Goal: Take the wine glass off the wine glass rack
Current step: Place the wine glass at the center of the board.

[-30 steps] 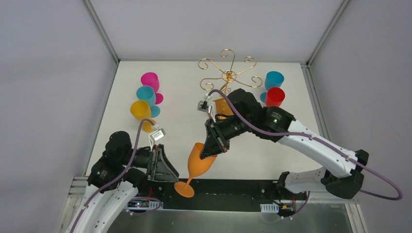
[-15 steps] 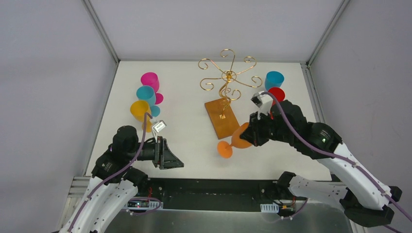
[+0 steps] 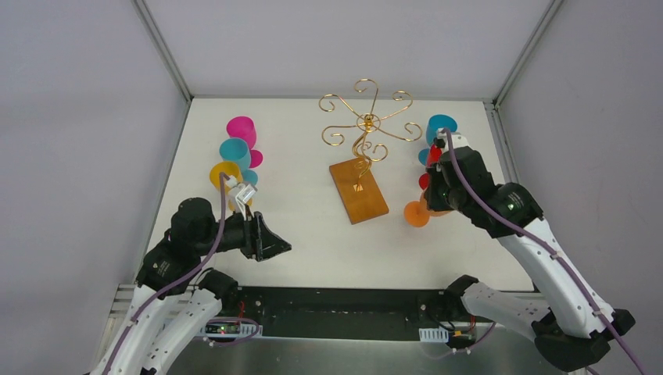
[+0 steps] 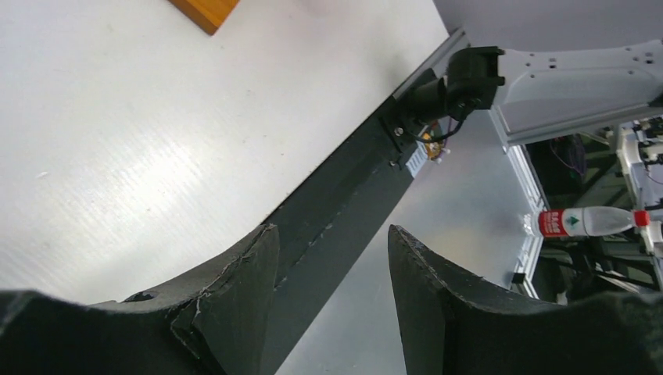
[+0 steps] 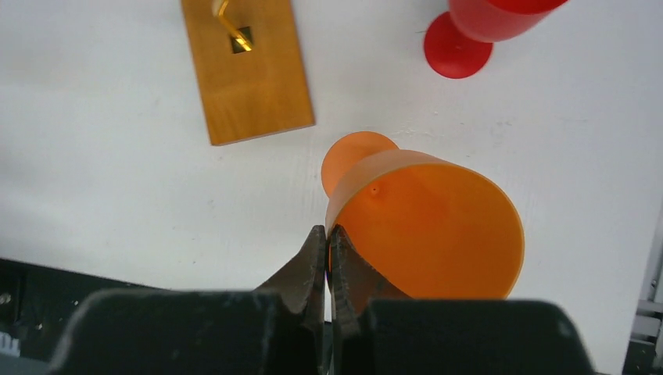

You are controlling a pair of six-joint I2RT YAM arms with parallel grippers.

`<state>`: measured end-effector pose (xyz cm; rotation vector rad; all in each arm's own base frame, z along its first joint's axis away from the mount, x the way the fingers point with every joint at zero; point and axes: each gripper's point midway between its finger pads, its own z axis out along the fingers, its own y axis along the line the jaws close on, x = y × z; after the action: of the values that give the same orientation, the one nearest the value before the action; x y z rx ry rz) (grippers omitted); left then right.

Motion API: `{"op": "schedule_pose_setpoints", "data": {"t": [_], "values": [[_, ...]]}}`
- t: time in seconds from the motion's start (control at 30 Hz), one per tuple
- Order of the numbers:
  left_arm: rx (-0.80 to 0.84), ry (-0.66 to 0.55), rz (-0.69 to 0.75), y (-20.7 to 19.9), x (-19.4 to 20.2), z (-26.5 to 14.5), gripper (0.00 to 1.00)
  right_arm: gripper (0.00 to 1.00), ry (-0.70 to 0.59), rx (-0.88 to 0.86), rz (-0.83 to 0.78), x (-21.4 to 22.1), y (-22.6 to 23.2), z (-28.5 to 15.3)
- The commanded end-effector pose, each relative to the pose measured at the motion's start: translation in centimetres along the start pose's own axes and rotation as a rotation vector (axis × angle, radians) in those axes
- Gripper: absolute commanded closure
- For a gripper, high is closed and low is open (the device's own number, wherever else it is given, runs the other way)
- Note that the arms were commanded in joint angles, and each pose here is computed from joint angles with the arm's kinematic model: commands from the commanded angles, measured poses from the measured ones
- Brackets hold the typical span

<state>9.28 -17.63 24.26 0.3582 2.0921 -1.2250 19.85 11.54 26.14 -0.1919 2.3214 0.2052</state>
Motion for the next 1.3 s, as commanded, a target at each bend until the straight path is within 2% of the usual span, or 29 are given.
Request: {"op": "schedule_pose_setpoints", "data": {"t": [0.0, 0.53, 0.87, 1.27], "values": [[-0.099, -0.014, 0.046, 2.1, -0.7, 0.5, 0.46, 1.00, 0.020, 0.133, 0.008, -0.4, -3.0, 1.0], [-0.128, -0.087, 0.060, 2.7, -0.5, -0.3, 0.45, 1.00, 0.180, 0.275, 0.093, -0.7, -7.3, 6.5], [-0.143, -0.115, 0.067, 2.9, -0.7, -0.6, 0.45, 1.00, 0.138, 0.360, 0.130, -2.1, -9.1, 9.4], [-0.144, -0.117, 0.075, 2.8, -0.7, -0.7, 0.45, 1.00, 0.166, 0.385, 0.145, -1.9, -9.6, 11.2]]}}
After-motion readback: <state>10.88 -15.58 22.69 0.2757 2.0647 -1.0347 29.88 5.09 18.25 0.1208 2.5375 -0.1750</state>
